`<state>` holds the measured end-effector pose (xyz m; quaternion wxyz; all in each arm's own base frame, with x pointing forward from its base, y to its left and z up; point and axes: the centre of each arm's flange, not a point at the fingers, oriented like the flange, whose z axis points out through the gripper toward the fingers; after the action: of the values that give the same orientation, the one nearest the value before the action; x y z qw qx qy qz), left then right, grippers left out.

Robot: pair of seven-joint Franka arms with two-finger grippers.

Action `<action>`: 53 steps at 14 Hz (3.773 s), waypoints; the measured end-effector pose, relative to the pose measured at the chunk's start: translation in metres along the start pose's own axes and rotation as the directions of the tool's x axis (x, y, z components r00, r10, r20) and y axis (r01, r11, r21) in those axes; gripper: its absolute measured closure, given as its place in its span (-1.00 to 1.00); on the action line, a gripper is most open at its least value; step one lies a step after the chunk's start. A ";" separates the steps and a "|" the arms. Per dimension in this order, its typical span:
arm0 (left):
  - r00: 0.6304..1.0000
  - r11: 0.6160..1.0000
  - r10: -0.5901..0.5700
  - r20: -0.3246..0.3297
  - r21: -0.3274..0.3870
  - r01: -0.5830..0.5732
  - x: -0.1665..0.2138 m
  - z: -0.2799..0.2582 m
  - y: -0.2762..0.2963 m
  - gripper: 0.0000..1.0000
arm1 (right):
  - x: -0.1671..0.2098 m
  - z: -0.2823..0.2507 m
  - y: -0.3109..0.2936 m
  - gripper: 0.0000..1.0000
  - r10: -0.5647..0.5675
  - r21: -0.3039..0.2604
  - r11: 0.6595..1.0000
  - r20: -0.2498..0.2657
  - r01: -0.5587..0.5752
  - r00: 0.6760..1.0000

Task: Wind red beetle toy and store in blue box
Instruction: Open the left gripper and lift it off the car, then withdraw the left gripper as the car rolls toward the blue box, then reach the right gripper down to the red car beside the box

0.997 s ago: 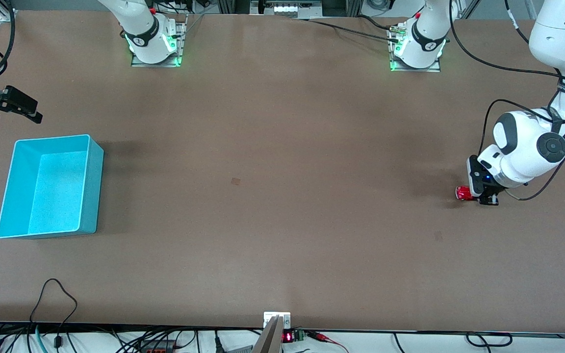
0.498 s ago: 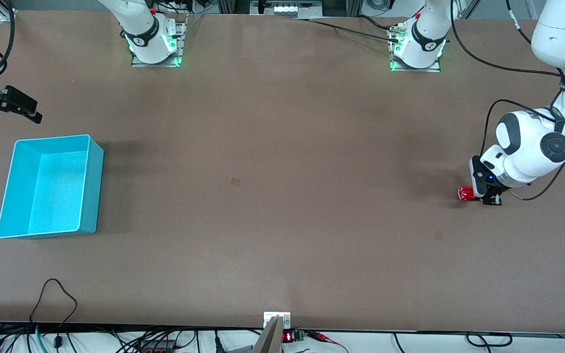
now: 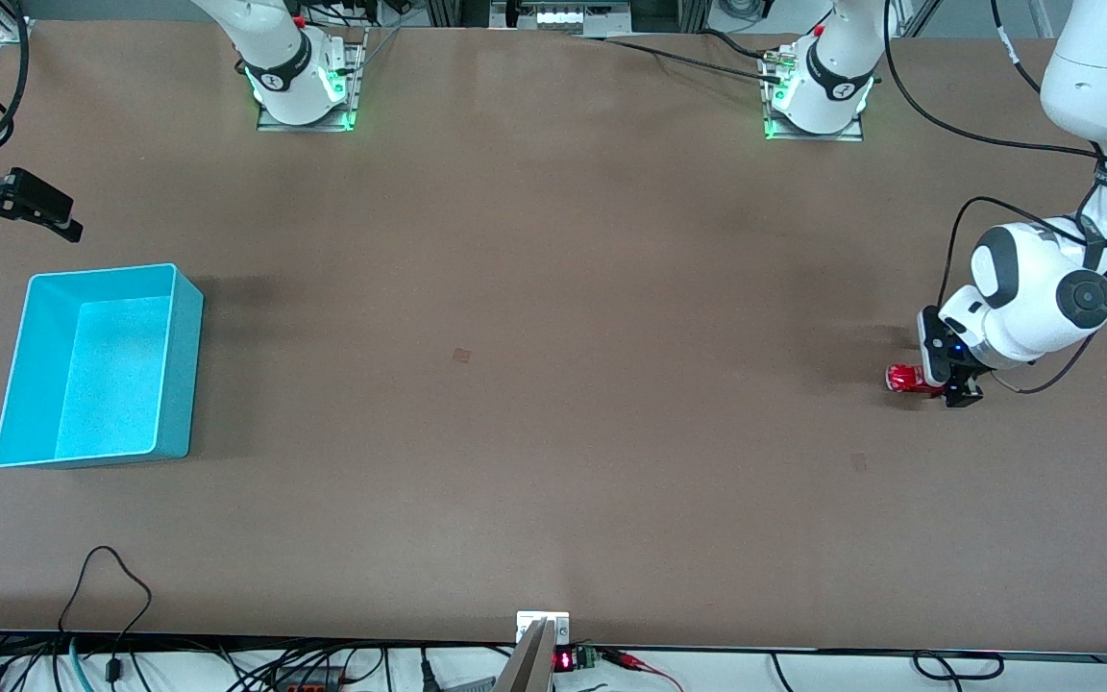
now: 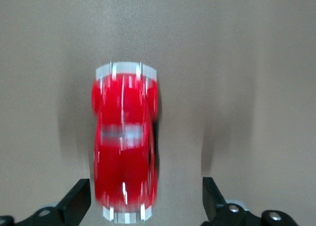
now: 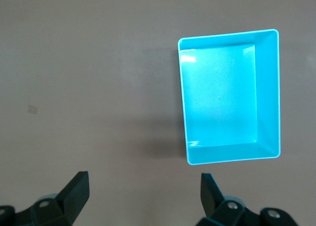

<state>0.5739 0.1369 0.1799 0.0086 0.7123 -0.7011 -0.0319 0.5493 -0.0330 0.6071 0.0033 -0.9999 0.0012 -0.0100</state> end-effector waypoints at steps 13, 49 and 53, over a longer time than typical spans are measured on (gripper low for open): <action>0.975 0.948 -0.218 0.048 -0.225 0.223 -0.014 -0.112 0.001 -1.00 | 0.001 0.001 0.001 -1.00 0.002 0.000 1.000 0.003 -0.002 1.000; 0.183 0.184 -0.983 0.035 0.022 0.983 0.154 -0.426 -0.026 -1.00 | 0.027 0.064 -0.026 -1.00 -0.060 0.019 0.998 0.105 0.058 0.993; 0.177 0.178 -0.984 0.035 0.043 0.983 0.162 -0.429 -0.009 -1.00 | 0.040 0.098 -0.039 -1.00 -0.098 0.033 0.995 0.146 0.094 0.984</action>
<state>0.6102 -0.0387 0.6017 -0.0367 0.9949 -0.0817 -0.0458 0.5910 0.0066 0.5107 0.0159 -0.9967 -0.0474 0.0635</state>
